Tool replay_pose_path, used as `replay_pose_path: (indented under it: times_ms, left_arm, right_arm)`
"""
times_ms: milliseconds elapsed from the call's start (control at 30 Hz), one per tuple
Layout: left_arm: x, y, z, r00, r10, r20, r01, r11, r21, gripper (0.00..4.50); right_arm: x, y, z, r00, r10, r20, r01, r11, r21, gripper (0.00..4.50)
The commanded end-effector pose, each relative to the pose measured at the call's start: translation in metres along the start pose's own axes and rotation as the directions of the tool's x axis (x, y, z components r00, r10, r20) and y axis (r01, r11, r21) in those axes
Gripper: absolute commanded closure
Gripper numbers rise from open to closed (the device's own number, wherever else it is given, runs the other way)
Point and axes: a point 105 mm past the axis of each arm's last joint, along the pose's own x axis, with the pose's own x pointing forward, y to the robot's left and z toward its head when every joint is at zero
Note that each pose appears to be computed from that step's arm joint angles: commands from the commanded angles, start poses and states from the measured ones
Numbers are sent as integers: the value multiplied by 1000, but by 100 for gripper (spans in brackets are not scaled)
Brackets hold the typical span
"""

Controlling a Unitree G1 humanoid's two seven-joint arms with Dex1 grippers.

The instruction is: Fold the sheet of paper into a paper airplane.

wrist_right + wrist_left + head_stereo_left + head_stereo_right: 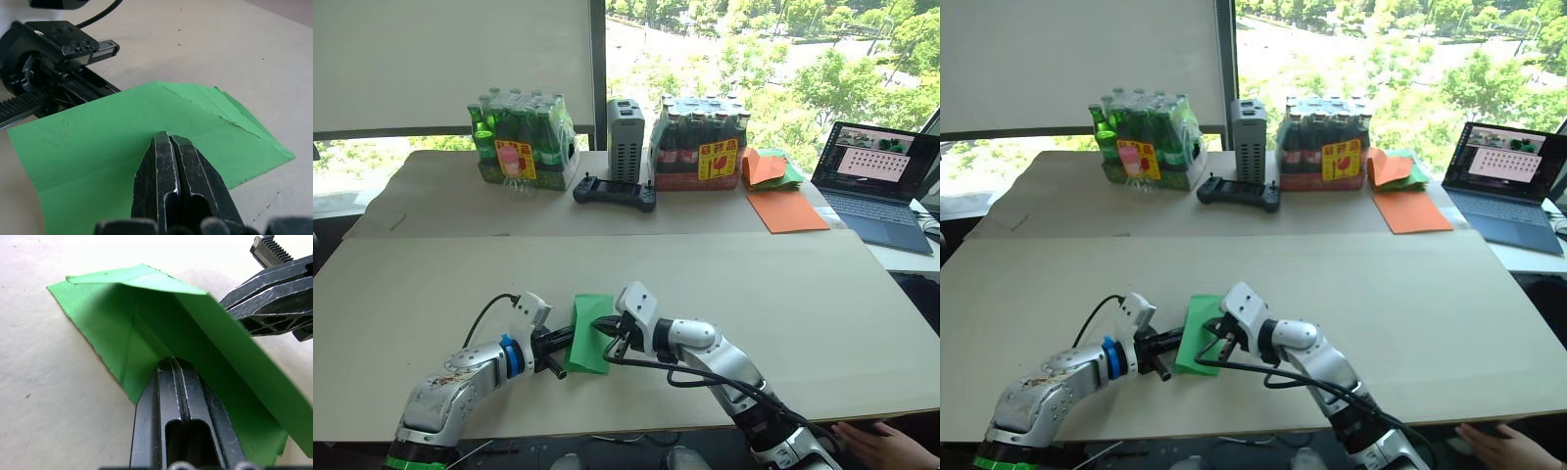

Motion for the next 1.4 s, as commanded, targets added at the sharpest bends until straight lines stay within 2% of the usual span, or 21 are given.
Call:
replay_pose_path:
  times_ms: [33,267,500,700,833,1067,1400]
  left_arm:
    - [-6,1,-6,1000,20,-24,-20,1000,-6,448]
    - [-19,5,-6,999,50,-17,-51,999,-18,448]
    - [-49,12,0,994,109,11,-108,994,-33,448]
    - [-67,16,34,978,131,164,-113,987,-114,448]
    - [-57,9,46,976,95,196,-71,990,-123,448]
    - [-30,-7,34,991,14,132,0,994,-105,448]
    - [-18,3,5,999,24,20,-23,997,-77,448]
  right_arm:
    - [5,7,10,999,42,24,-40,996,-79,450]
    - [10,6,0,999,43,-32,-46,993,-112,450]
    - [9,6,-5,997,48,-52,-53,993,-109,450]
    - [9,4,-8,997,46,-65,-53,992,-111,450]
    - [9,4,-7,997,42,-61,-48,993,-111,450]
    - [8,0,-6,998,20,-56,-26,994,-107,450]
    - [1,-8,-3,998,-16,-57,11,996,-90,450]
